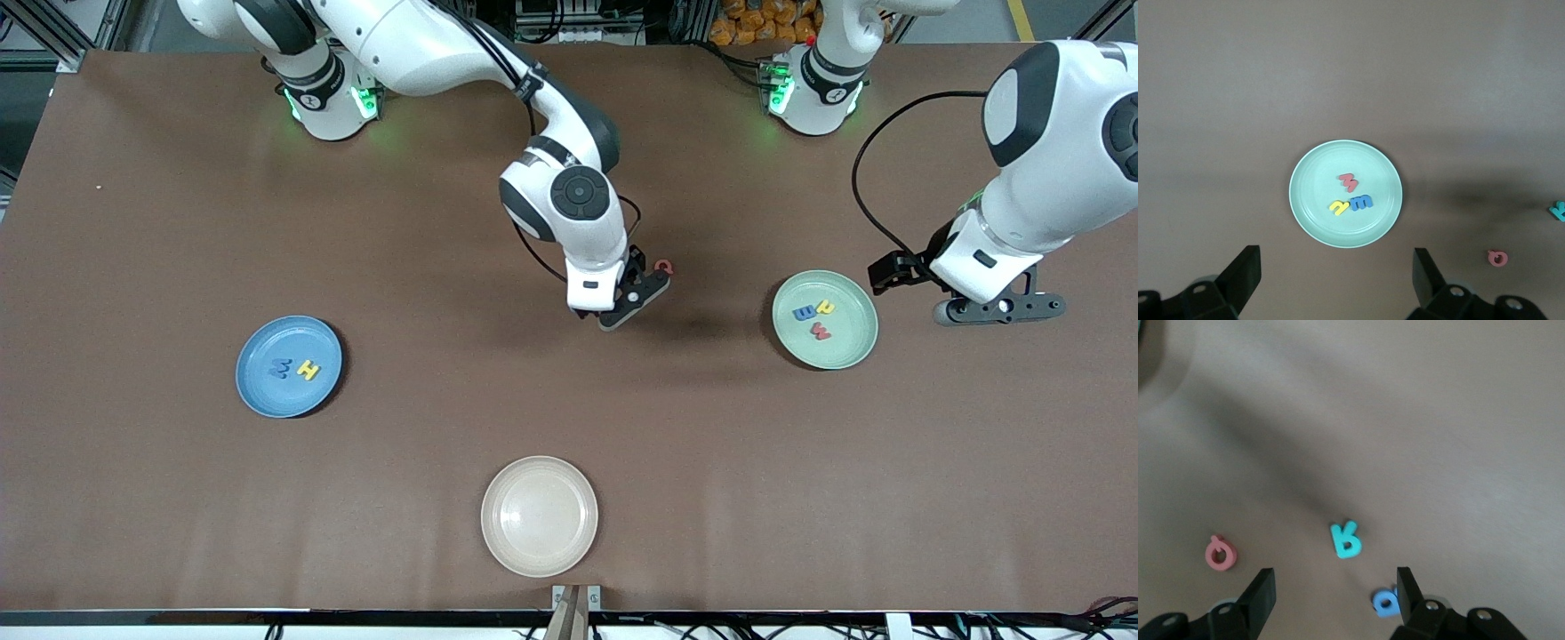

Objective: Sort uppercase to blue plate, lowercase to green plate
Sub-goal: 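Grasp the cyan k with the right gripper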

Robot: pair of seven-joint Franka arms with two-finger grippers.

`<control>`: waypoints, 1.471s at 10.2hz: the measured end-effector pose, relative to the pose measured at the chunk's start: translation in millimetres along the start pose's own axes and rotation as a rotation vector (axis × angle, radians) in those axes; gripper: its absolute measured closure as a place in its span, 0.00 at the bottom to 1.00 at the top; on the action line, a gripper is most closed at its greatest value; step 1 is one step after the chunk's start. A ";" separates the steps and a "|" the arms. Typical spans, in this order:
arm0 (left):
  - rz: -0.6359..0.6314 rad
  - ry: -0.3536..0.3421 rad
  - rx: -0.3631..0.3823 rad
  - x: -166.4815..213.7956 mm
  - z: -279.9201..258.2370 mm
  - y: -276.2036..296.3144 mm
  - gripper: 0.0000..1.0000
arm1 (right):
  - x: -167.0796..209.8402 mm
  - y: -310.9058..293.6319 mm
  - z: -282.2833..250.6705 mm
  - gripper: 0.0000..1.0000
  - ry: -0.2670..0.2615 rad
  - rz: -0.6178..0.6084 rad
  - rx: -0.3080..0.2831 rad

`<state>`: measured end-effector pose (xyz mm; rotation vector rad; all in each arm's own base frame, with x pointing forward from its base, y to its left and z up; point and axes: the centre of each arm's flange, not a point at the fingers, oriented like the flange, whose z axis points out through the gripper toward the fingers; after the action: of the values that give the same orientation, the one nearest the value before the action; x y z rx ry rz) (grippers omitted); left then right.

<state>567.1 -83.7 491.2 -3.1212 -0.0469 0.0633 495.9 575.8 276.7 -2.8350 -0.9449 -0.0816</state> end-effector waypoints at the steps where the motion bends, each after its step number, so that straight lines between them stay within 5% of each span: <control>1: 0.000 0.000 -0.001 -1.0 0.2 -0.3 0.00 | -0.1 -3.3 10.2 0.20 0.001 -0.012 -0.011; 13: 0.000 0.049 -0.010 2.7 6.2 0.6 0.03 | -5.7 -11.8 90.7 0.36 -0.044 -0.104 -0.113; 15: 0.002 0.051 -0.010 2.7 6.1 1.2 0.10 | -5.4 -10.9 93.8 0.39 -0.046 -0.117 -0.116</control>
<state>569.6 -84.7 485.0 -3.1311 -0.0442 -0.0159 485.3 596.3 185.0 -2.8954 -1.1516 -0.0876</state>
